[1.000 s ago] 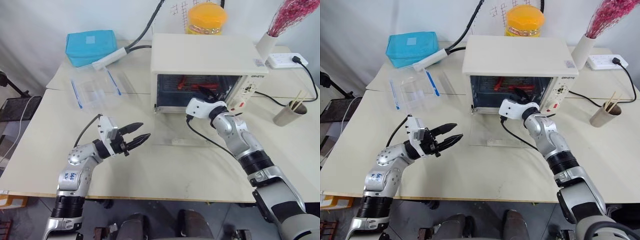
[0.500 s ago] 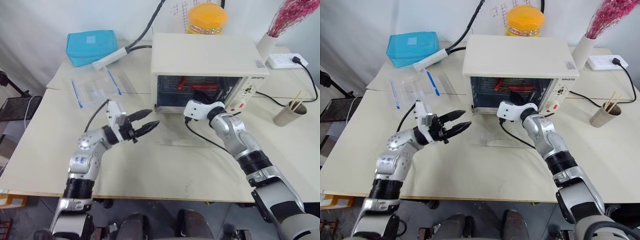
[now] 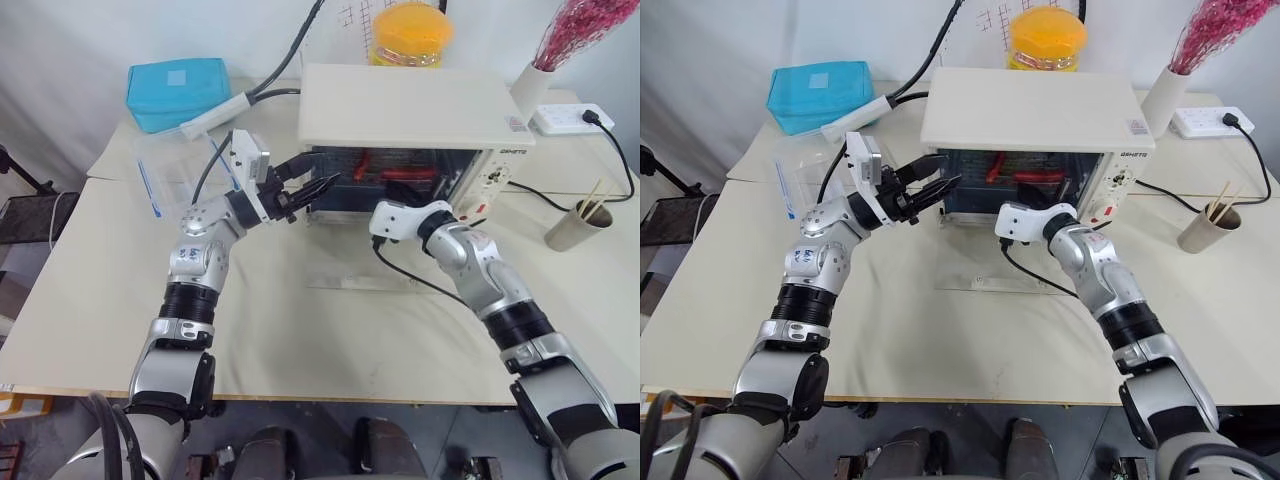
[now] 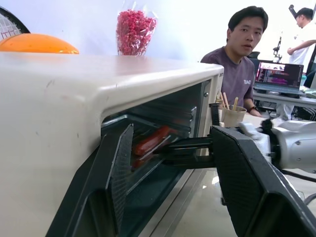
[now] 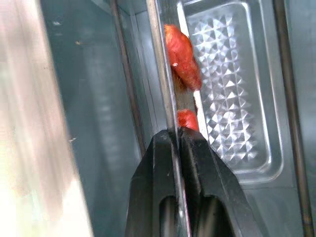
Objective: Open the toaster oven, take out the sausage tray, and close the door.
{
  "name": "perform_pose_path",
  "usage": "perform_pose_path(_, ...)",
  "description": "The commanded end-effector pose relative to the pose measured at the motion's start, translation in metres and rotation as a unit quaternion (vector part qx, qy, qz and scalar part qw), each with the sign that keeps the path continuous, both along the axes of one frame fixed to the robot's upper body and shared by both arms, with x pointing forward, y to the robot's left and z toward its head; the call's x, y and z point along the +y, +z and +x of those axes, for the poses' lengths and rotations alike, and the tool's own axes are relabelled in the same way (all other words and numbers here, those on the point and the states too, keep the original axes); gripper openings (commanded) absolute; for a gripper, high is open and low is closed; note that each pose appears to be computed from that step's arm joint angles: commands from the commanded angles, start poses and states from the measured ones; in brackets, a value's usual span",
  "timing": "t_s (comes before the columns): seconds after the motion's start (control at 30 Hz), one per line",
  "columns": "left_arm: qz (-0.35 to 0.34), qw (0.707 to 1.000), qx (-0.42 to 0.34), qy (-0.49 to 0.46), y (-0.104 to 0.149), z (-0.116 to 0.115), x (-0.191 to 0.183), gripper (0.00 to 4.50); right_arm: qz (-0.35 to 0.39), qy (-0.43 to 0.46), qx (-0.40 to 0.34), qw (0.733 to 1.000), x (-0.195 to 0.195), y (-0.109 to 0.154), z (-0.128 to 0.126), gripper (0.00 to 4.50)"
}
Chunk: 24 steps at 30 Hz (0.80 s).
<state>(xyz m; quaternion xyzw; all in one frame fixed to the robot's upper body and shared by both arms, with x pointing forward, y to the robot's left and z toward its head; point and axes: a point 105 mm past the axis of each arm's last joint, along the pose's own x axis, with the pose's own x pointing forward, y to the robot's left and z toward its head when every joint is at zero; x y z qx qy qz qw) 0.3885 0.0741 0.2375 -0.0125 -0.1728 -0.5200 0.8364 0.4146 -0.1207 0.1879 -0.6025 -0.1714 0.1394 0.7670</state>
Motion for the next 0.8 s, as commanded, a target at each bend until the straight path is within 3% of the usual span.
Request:
perform_pose_path(0.03,-0.005,1.000,0.013,0.020,0.003,0.006,0.006,2.65,0.038,0.046,-0.062,0.996,0.018,0.032,-0.029,0.02)
perform_pose_path(0.2,-0.033,0.997,0.057,0.034,0.001,0.012,0.011,2.65,0.037,0.038,-0.043,0.998,0.014,0.015,-0.061,0.02)
perform_pose_path(0.47,-0.060,0.992,0.094,0.052,-0.003,0.014,0.022,2.65,0.020,0.029,-0.037,0.999,-0.001,0.011,-0.095,0.02)
perform_pose_path(0.67,-0.016,0.993,0.101,0.058,-0.010,0.002,0.034,2.65,0.017,0.045,-0.030,0.998,-0.001,0.006,-0.117,0.02)
perform_pose_path(0.8,-0.030,0.984,0.172,0.042,-0.015,-0.008,0.044,2.65,0.008,0.053,-0.012,0.998,0.002,-0.004,-0.124,0.02)
